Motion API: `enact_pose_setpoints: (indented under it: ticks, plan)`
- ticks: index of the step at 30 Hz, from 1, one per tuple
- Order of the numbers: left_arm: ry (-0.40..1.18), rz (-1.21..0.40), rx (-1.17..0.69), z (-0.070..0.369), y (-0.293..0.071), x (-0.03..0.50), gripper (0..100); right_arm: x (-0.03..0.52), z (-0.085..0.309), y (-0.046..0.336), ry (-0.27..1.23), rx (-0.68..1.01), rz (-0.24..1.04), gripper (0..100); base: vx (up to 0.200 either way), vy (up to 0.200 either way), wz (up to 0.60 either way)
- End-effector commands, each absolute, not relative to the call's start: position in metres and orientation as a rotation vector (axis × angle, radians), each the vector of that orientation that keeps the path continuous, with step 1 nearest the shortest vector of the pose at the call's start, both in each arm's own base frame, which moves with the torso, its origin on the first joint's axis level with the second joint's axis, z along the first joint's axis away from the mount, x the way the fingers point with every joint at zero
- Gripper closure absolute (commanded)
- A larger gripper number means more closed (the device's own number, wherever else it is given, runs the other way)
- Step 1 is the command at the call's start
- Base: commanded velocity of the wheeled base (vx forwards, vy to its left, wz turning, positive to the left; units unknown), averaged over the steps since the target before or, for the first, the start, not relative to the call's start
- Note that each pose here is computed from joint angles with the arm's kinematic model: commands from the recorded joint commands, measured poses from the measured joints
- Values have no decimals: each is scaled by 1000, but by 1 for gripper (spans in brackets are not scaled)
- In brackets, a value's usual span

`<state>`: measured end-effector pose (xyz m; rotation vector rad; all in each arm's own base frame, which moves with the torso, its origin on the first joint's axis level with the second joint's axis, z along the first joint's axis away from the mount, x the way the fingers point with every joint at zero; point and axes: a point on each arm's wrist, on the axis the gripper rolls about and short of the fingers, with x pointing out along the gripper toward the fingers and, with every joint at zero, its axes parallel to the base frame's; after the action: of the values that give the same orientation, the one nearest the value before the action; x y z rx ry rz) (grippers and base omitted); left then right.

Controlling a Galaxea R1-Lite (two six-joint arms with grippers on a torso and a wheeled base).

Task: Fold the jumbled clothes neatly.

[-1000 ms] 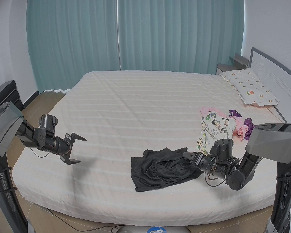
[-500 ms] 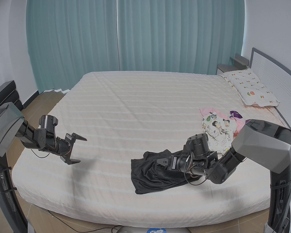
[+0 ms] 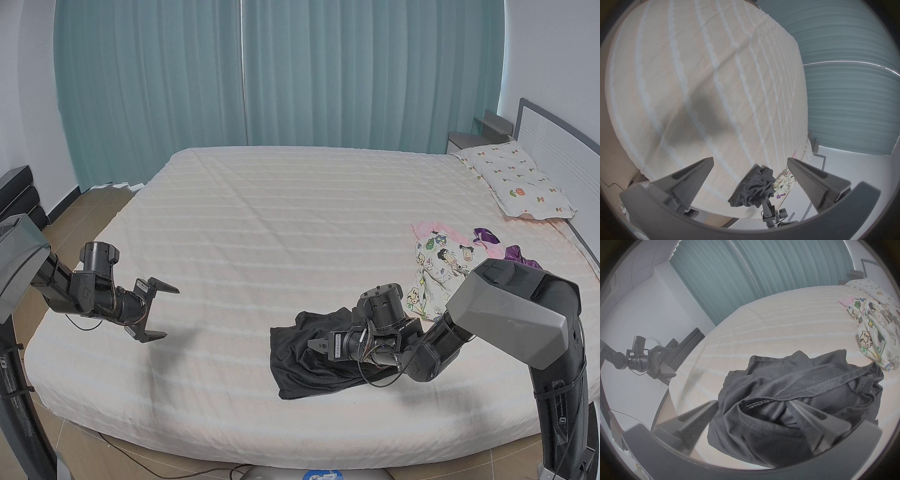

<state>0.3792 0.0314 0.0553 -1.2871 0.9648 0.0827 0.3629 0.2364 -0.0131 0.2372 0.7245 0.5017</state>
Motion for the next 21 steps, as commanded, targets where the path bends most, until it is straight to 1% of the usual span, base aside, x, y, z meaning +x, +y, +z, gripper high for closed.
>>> enact_pose_setpoints:
  ticks: [1,5,6,7,8,11,14,18,21]
  plan:
    - [964,83,-1288,55,32,380,0,363,6,220,708,279,485,100,0,0,0]
    - [964,83,-1288,55,32,380,0,376,31,191,664,354,453,100,0,0,0]
    - [964,83,-1288,55,32,380,0,376,31,191,664,354,453,100,0,0,0]
    - [964,83,-1288,55,32,380,0,381,38,176,650,386,429,100,0,0,0]
    - [964,83,-1288,55,32,380,0,381,38,176,650,386,429,100,0,0,0]
    - [964,83,-1288,55,32,380,0,380,41,153,670,423,414,100,0,0,0]
    - [964,83,-1288,55,32,380,0,382,39,139,673,438,403,100,0,0,0]
    - [964,83,-1288,55,32,380,0,383,34,139,689,443,405,100,0,0,0]
    - [964,83,-1288,55,32,380,0,380,31,158,703,431,440,100,0,0,0]
